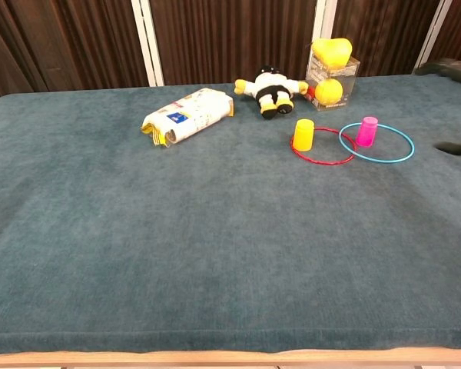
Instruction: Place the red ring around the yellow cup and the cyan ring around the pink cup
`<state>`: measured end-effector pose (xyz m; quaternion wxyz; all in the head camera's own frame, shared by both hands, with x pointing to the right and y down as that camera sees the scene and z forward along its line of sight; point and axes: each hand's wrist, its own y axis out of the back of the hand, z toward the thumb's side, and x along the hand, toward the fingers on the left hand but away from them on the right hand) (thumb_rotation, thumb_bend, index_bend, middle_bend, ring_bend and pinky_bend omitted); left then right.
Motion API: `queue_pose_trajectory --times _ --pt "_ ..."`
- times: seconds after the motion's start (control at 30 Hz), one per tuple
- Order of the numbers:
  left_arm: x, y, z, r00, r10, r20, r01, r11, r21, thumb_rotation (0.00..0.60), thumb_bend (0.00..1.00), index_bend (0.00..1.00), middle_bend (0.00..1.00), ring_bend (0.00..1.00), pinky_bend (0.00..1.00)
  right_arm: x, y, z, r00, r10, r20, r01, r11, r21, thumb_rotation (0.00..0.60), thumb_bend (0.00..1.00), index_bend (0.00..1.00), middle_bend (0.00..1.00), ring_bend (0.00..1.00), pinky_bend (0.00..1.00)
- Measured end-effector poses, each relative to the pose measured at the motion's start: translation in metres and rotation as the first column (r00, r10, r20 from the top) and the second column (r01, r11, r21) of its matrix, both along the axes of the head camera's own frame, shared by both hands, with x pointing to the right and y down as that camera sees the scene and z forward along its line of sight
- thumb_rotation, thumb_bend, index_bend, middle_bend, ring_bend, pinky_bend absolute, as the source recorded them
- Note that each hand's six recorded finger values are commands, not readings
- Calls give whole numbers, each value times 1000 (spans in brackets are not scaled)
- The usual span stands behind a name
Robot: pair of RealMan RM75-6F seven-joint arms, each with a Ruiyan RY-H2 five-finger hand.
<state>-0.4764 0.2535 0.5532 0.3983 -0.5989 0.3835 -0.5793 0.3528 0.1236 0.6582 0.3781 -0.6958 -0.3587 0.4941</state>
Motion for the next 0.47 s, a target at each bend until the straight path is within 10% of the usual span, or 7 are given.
queue_pose_trajectory --times 0.3,0.47 --pt "10 6 3 999 41 -11 -41 999 -6 600 422 0 0 0 71 45 112 -70 980 102 -171 -95 994 48 600 338 0 0 0 0" --pt "9 5 0 999 38 -14 -38 999 7 600 422 0 0 0 71 50 119 -82 976 119 -180 -107 992 70 600 328 0 0 0 0"
